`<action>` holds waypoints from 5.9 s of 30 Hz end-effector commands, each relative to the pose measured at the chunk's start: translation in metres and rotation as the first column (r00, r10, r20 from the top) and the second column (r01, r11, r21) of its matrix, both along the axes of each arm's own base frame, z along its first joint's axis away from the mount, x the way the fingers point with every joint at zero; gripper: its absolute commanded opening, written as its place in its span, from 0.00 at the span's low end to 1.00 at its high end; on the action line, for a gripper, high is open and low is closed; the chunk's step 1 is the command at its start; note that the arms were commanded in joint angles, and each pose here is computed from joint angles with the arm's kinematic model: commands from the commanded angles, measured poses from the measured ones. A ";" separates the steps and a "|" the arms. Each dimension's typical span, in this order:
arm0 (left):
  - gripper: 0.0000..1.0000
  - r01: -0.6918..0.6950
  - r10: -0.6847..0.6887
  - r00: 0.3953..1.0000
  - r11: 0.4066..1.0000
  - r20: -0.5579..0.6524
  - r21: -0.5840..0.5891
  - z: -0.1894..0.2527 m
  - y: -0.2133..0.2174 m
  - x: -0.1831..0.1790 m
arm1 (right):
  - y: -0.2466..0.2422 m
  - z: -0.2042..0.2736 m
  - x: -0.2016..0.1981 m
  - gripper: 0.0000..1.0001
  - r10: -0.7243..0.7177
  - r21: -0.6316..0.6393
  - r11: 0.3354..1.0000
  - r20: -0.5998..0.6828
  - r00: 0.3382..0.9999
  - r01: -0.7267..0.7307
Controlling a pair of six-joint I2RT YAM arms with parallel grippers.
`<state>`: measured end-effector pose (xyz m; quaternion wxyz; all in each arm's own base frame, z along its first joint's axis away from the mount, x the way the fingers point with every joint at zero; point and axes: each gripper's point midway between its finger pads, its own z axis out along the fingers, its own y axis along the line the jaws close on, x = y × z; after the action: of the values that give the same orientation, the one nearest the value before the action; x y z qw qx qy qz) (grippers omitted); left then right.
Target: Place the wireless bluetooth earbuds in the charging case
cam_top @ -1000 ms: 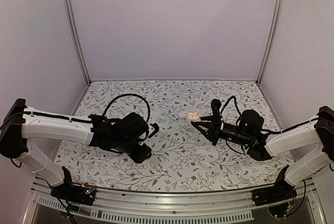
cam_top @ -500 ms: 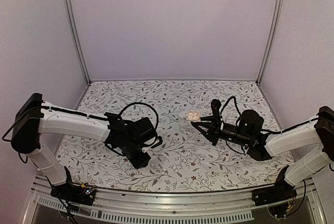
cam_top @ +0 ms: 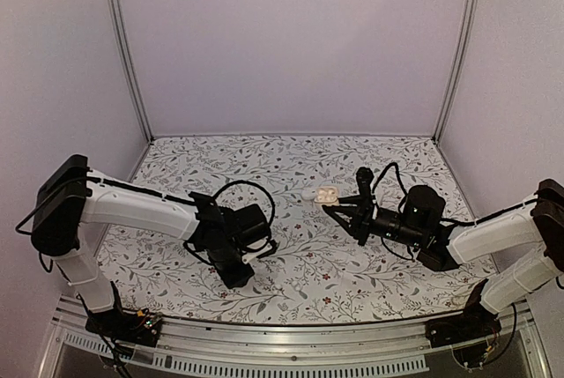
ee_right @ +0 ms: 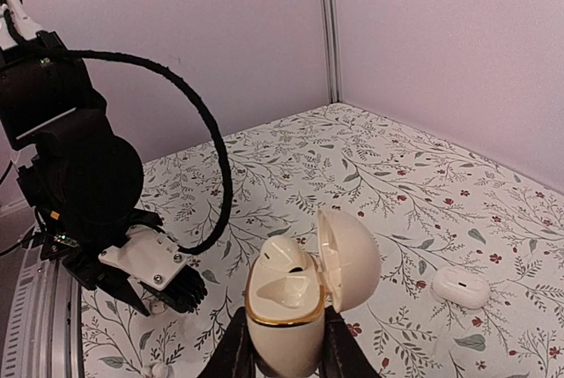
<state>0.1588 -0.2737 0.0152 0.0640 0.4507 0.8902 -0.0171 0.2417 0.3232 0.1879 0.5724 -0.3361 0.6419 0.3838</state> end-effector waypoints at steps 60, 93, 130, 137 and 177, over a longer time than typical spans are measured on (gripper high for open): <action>0.02 0.226 0.270 0.895 0.410 0.354 -0.884 0.288 -0.093 0.086 | 0.016 0.053 0.005 0.00 0.022 0.148 0.988 0.199 0.980 -0.052; 0.00 0.247 0.218 0.933 0.184 0.285 -0.951 0.288 -0.152 0.058 | 0.053 0.083 -0.008 0.00 -0.035 0.260 0.964 0.307 0.951 -0.048; 0.02 0.123 0.269 0.948 0.190 0.172 -0.974 0.275 -0.153 0.073 | 0.041 0.123 -0.029 0.00 -0.073 0.362 0.928 0.424 0.903 -0.095; 0.04 0.075 0.289 0.949 0.186 0.128 -0.980 0.273 -0.153 0.077 | 0.036 0.130 -0.034 0.00 -0.104 0.374 0.923 0.477 0.873 -0.094; 0.28 -0.017 0.389 0.915 0.302 0.106 -0.953 0.256 -0.145 0.102 | 0.036 0.128 -0.036 0.00 -0.133 0.358 0.932 0.494 0.859 -0.061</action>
<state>0.2440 -0.4291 0.3013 0.4624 0.2206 0.6973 -0.5013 0.2354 0.3639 0.2714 0.7514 -0.3192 0.4705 0.3350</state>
